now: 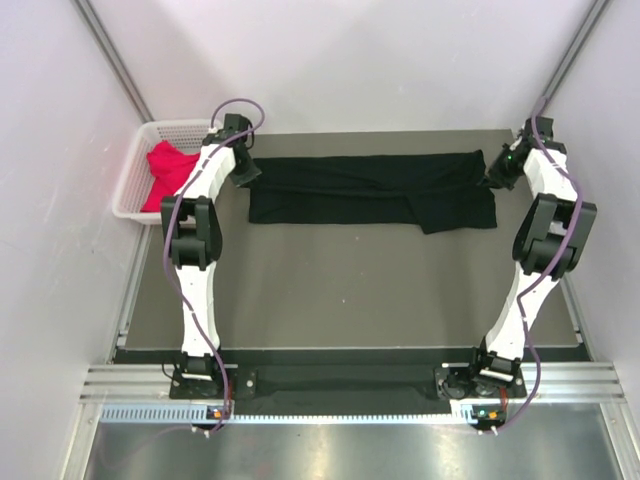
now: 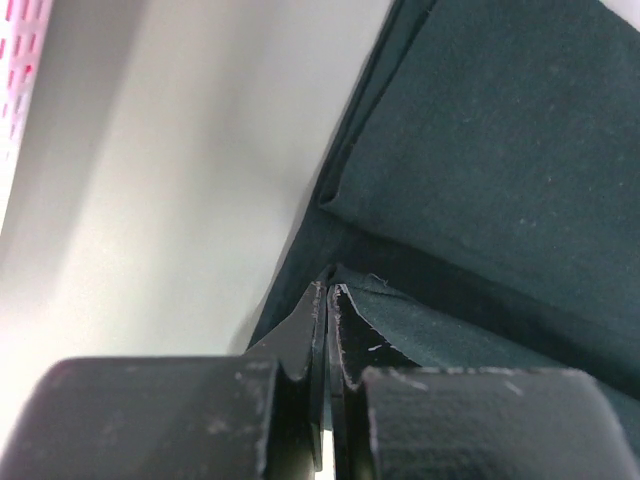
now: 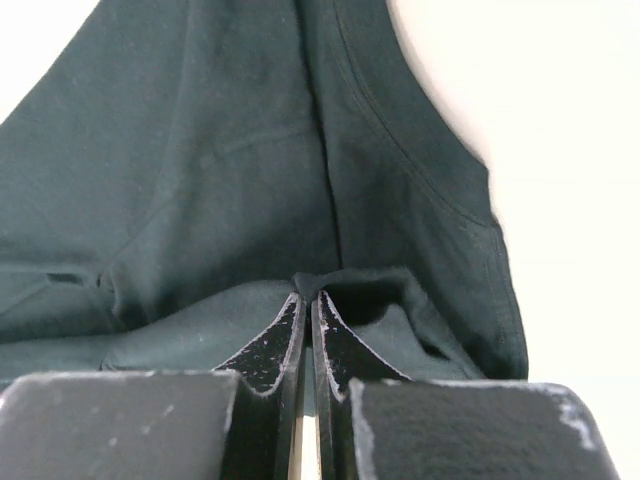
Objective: Fold and stack the t-shirts
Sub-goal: Fold the tshirt
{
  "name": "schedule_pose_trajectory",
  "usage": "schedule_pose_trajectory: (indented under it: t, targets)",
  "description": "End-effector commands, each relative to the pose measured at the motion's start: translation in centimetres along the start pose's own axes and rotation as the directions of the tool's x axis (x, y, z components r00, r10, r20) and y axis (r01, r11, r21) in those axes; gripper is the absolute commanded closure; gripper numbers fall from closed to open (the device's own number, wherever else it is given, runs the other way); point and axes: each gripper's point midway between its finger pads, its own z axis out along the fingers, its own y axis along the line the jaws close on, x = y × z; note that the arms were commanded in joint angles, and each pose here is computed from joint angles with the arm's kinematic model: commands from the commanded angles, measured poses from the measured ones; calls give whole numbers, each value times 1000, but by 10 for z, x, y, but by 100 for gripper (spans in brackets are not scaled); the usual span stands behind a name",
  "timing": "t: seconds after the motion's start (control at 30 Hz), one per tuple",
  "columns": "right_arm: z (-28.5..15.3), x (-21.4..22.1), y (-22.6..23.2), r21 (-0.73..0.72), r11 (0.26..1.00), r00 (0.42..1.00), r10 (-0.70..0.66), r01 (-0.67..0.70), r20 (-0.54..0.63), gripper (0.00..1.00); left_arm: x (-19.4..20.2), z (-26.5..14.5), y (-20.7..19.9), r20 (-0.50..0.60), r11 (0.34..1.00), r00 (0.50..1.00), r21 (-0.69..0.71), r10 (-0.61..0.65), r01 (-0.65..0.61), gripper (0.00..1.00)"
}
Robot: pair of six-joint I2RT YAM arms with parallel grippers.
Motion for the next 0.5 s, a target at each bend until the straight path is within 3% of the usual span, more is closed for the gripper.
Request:
schedule_pose_trajectory:
  t: [0.0,0.47]
  targets:
    - [-5,-26,14,-26,1000,997,-12,14,71,100,-23,0,9,58,999,998,-26,-29,30,100]
    - [23,-34,21,-63,998,998,25,-21,55,100,-27,23,10,53,997,996,-22,-75,77,100]
